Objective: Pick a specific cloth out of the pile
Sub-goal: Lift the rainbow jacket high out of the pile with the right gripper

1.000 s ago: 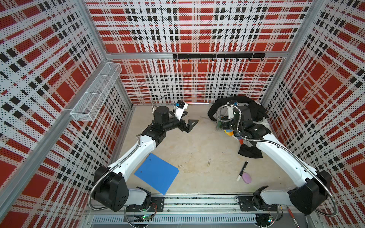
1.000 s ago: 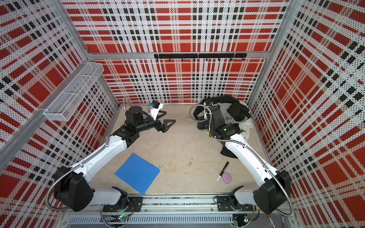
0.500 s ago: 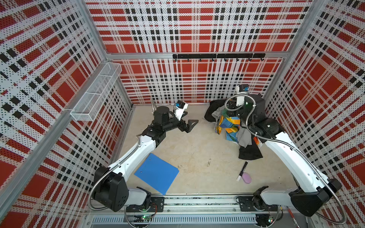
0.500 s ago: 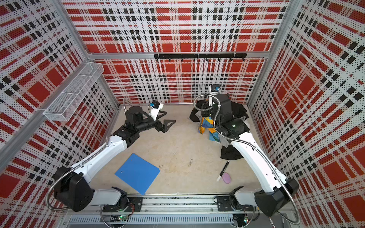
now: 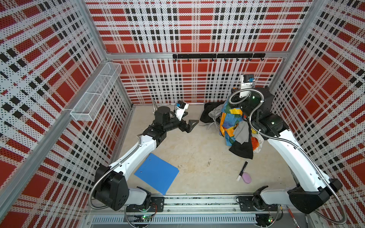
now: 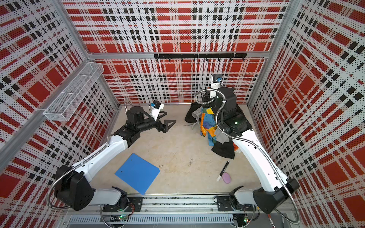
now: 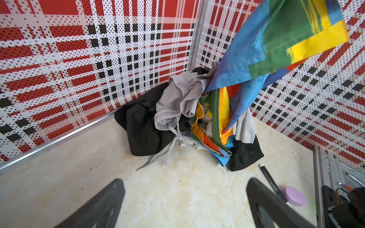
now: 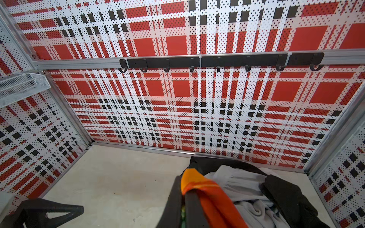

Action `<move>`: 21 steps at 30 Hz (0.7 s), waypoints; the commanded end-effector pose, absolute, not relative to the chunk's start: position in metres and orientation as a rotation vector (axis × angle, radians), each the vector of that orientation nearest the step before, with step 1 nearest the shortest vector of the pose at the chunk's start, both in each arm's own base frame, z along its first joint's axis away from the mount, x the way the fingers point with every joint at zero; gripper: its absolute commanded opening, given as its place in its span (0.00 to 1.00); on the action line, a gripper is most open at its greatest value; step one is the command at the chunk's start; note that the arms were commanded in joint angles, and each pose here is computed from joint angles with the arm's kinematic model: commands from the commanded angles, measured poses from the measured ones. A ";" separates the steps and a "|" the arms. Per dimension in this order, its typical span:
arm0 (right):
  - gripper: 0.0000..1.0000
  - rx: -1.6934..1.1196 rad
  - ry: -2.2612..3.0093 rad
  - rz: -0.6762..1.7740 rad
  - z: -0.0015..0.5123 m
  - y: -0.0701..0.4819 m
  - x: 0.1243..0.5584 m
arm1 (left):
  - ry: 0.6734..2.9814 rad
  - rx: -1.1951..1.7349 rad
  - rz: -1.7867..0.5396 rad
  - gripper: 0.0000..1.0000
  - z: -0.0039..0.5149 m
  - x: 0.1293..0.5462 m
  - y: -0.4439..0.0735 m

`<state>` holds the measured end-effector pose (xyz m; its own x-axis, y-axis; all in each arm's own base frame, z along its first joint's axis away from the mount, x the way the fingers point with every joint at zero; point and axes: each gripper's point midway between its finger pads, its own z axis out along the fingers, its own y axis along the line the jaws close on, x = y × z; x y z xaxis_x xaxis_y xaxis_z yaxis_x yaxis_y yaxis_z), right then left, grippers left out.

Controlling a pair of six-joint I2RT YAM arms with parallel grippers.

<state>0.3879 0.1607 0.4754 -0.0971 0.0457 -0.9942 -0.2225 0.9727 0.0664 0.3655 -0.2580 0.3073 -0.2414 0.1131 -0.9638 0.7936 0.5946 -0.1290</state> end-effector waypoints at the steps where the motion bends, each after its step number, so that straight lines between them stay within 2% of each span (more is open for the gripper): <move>1: 0.00 -0.074 1.333 0.279 0.575 0.146 0.360 | 1.689 0.758 -0.774 0.99 0.318 0.366 -0.263; 11: 0.00 0.085 1.266 0.152 0.587 0.105 0.368 | 1.700 0.780 -0.782 0.99 0.312 0.362 -0.272; 21: 0.00 0.083 1.089 0.143 0.621 0.097 0.353 | 1.712 0.788 -0.774 0.99 0.306 0.363 -0.276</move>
<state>0.3981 0.1164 0.5313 0.1498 0.0541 -0.9872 -0.0446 0.9979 0.0479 0.3598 -0.2724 0.2991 -0.2530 0.1311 -0.9585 0.8083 0.5730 -0.1350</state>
